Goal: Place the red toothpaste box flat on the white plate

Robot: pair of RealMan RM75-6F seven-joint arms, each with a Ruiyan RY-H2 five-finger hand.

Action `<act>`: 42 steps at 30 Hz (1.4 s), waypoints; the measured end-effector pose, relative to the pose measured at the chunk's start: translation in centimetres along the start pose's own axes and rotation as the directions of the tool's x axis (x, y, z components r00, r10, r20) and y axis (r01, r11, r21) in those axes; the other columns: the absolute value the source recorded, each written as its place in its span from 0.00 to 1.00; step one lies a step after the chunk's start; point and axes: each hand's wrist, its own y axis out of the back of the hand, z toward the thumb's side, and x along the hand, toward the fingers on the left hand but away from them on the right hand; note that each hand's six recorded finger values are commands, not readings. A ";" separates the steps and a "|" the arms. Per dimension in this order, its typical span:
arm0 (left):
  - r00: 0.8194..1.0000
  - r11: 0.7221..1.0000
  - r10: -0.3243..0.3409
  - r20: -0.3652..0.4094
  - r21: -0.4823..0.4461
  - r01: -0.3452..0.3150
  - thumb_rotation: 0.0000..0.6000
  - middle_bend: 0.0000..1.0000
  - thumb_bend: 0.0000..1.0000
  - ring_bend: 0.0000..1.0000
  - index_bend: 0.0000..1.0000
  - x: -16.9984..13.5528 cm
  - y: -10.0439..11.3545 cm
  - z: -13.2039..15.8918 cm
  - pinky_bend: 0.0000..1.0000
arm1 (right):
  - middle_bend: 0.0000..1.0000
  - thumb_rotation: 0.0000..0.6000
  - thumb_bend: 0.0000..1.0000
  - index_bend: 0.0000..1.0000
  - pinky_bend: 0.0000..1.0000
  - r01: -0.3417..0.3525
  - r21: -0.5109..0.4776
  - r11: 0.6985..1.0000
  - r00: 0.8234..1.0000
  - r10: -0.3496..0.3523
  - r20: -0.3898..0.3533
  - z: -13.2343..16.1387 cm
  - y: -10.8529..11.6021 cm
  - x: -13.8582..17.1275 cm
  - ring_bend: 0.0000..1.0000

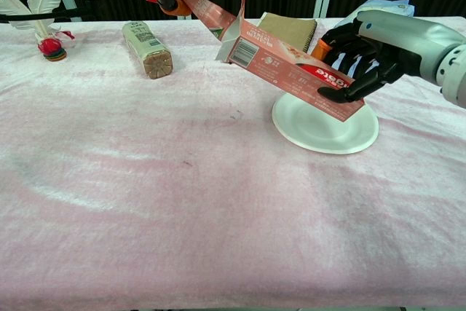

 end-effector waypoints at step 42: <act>0.999 0.999 0.032 -0.002 0.025 -0.032 1.00 0.60 0.32 0.49 0.60 0.1 1.3 0.3 0.55 | 0.46 1.00 0.37 0.44 0.46 0.013 -0.024 1.000 1.000 -0.013 0.008 0.2 0.2 0.0 0.43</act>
